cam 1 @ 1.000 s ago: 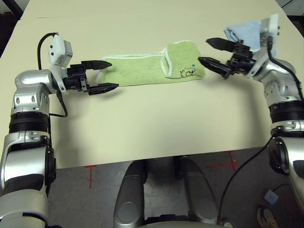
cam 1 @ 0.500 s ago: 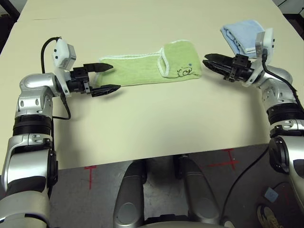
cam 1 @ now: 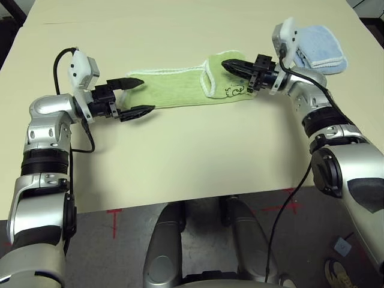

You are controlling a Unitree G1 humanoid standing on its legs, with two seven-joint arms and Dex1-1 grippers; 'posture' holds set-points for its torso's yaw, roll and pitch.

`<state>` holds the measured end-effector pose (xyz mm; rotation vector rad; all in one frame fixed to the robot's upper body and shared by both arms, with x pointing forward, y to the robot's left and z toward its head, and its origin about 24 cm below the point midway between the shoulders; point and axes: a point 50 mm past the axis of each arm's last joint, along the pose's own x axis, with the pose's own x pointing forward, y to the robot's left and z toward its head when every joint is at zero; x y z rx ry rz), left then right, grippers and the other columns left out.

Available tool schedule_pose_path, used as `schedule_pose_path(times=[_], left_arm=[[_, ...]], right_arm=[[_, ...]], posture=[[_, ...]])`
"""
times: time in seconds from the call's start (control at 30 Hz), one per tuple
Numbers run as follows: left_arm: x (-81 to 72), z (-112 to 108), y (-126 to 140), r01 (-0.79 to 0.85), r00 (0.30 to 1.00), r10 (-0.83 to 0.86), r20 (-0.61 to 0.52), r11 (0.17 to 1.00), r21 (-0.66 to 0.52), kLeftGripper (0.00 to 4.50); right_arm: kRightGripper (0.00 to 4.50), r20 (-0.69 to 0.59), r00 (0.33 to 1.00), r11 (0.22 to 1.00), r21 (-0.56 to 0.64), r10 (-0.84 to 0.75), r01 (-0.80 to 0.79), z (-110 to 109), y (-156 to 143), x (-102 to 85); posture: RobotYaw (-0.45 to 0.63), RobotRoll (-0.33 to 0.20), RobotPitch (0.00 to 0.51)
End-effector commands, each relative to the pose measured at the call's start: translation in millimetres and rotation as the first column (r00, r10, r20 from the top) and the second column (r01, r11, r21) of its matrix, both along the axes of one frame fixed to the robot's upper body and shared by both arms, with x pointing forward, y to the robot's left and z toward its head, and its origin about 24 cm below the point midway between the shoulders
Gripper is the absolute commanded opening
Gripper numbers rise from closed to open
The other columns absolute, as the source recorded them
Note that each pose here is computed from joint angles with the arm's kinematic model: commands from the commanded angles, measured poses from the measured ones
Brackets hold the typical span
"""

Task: Fold the towel and set it aside.

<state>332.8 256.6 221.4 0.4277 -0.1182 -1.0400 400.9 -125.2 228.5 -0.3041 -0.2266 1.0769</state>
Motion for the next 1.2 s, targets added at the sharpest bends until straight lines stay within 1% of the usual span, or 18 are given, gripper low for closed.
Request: schedule_pose_path(times=[0.03,0.23,0.33,0.4,0.47,0.5,0.6,0.7,0.83,0.93,1.0,1.1,1.2], left_arm=[[-6.4,-1,1,0.006,1.0,-0.006,-0.002,1.0,-0.006,4.5],[-9.8,1,1,0.004,1.0,-0.004,-0.01,1.0,0.005,4.5],[-9.5,2,1,0.005,1.0,-0.005,-0.01,1.0,0.006,4.5],[-9.1,3,0,0.007,1.0,-0.007,-0.01,1.0,0.006,4.5],[-8.4,2,-1,0.008,1.0,-0.008,-0.009,1.0,0.006,4.5],[-7.8,2,-2,0.009,1.0,-0.009,-0.007,1.0,0.004,4.5],[-6.6,1,-3,0.012,1.0,-0.012,-0.005,1.0,0.001,4.5],[-5.6,1,-4,0.014,1.0,-0.014,-0.005,1.0,-0.001,4.5],[-4.3,1,-6,0.02,1.0,-0.02,-0.004,1.0,-0.004,4.5],[-4.3,1,-7,0.024,1.0,-0.024,-0.005,1.0,-0.004,4.5],[-4.7,1,-8,0.025,1.0,-0.025,-0.006,1.0,-0.004,4.5],[-5.3,1,-7,0.019,1.0,-0.019,-0.011,1.0,-0.004,4.5],[-6.1,1,-7,0.018,1.0,-0.018,-0.012,1.0,-0.004,4.5]], right_arm=[[0.05,-0.055,0.998,0.996,-0.077,-0.038,0.034,-22,2,1.4],[0.05,-0.147,0.982,0.99,-0.094,-0.115,0.102,-55,3,1.5],[0.05,-0.16,0.977,0.987,-0.094,-0.143,0.129,-62,-2,0.9],[0.05,-0.156,0.977,0.988,-0.074,-0.143,0.133,-61,-5,0.6],[0.05,-0.124,0.987,0.994,0.007,-0.104,0.105,-47,-6,0.5],[0.05,-0.1,0.992,0.994,0.076,-0.074,0.082,-35,-6,0.6],[0.05,-0.047,0.998,0.974,0.222,-0.042,0.052,-6,-10,1.5],[0.05,-0.036,0.997,0.958,0.275,-0.07,0.078,7,-13,3.5],[0.05,-0.067,0.974,0.94,0.253,-0.218,0.228,7,-13,11.1],[0.05,-0.118,0.937,0.903,0.248,-0.33,0.35,3,-8,17.2],[0.05,-0.149,0.918,0.89,0.232,-0.367,0.394,-3,-2,19.4],[0.05,-0.195,0.886,0.877,0.165,-0.42,0.451,-19,11,21.5],[0.05,-0.222,0.87,0.873,0.122,-0.44,0.472,-30,18,21.3]], posture=[[0.1,0.0,0.358],[0.11,0.0,0.353],[0.11,0.0,0.35],[0.1,0.0,0.348],[0.09,0.0,0.342],[0.09,0.0,0.341],[0.08,0.0,0.336],[0.07,0.0,0.335],[0.07,0.0,0.338],[0.07,0.0,0.34],[0.07,0.0,0.34],[0.08,0.0,0.347],[0.09,0.0,0.348]])
